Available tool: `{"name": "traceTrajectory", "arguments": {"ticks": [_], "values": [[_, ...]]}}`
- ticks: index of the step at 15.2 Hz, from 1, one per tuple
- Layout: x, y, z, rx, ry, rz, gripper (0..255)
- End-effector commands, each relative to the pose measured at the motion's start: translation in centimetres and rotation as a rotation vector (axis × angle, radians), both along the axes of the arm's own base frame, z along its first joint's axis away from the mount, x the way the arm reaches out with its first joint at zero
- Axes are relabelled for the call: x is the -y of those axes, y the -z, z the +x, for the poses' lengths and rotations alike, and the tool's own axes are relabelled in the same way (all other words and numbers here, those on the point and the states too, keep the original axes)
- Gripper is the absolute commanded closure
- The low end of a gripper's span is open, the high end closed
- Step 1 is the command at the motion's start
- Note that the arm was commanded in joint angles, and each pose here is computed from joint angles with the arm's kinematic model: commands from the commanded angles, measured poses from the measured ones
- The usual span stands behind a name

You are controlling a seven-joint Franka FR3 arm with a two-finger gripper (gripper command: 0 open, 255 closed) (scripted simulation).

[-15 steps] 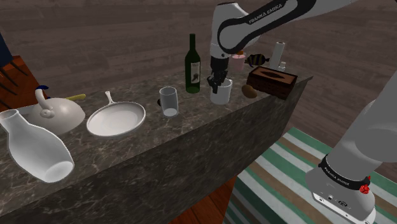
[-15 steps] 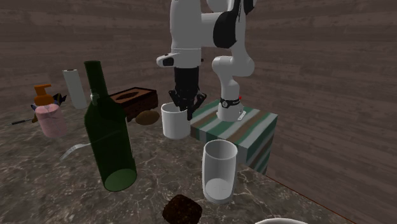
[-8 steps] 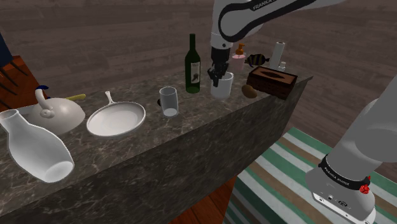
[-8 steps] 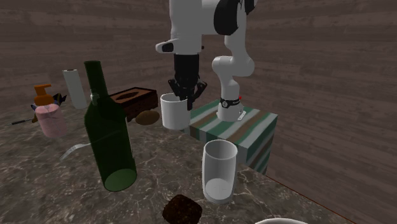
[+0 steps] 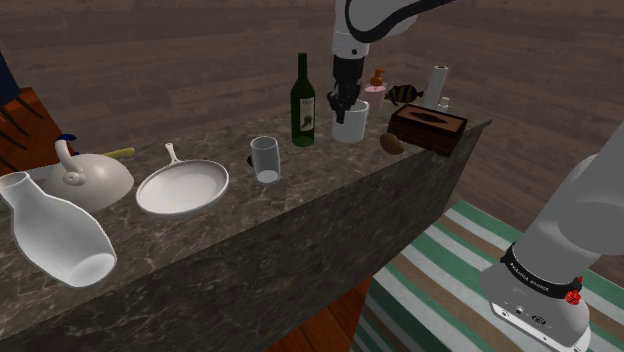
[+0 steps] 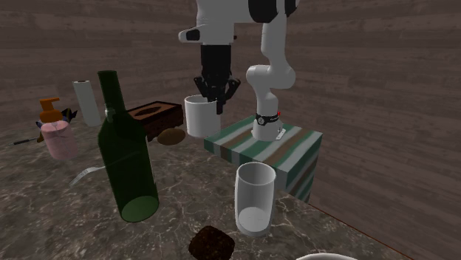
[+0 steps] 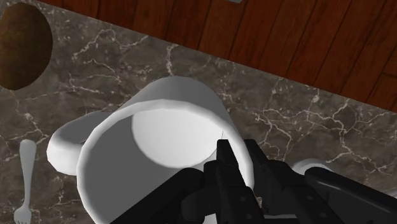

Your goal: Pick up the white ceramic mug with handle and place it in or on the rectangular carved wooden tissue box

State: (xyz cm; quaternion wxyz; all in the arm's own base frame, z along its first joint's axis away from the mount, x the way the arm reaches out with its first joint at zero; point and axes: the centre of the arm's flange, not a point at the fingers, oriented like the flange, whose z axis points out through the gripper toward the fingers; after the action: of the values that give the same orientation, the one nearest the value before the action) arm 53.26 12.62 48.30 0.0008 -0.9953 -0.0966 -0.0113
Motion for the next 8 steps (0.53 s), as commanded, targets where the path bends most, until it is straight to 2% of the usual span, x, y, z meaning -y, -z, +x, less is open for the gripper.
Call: {"name": "traceTrajectory", "arguments": {"ticks": [1, 8], "values": [[-0.1, -1.2, -0.1, 0.000, 0.000, 0.000, 255], [-0.1, -4.6, -0.1, 0.000, 0.000, 0.000, 255]]}}
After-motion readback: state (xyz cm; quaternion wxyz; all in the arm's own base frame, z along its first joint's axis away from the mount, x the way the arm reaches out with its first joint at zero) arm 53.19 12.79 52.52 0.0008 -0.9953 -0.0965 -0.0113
